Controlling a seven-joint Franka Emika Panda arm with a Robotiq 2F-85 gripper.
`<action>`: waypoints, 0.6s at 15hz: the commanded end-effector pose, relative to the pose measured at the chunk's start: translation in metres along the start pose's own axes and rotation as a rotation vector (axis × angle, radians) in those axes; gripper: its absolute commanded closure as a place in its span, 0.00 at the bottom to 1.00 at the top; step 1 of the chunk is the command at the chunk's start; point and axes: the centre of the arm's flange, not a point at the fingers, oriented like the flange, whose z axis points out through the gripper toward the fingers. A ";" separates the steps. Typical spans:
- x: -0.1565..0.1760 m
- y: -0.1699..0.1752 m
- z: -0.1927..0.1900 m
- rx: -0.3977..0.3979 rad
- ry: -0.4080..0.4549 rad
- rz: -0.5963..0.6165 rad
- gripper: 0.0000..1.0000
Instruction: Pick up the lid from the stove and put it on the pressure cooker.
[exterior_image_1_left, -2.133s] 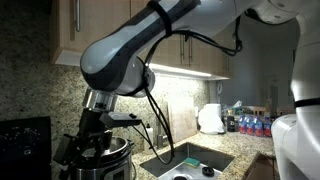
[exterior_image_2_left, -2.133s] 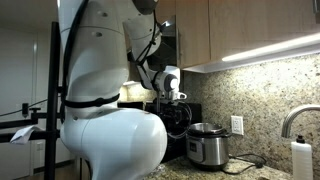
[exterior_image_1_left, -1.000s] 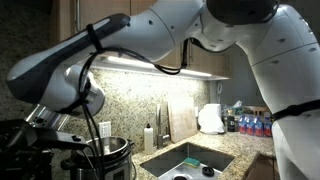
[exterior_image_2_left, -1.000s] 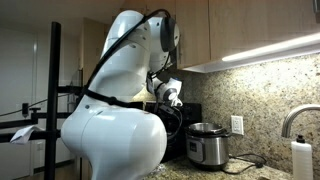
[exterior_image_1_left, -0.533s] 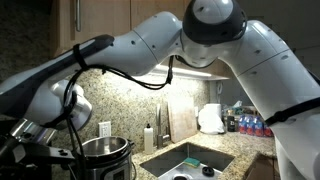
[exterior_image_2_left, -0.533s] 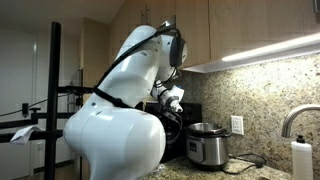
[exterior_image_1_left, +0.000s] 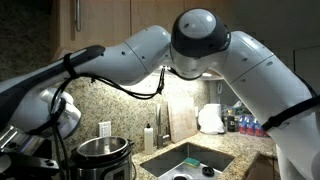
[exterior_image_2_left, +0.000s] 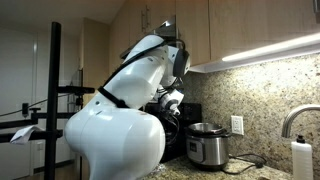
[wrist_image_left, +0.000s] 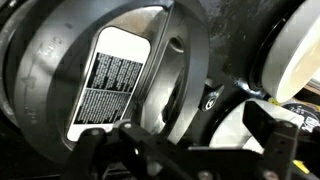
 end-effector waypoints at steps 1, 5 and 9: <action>0.004 -0.003 0.005 0.013 -0.043 -0.016 0.00; 0.000 -0.004 0.004 -0.065 -0.044 0.002 0.00; 0.000 0.002 0.007 -0.086 -0.051 -0.006 0.32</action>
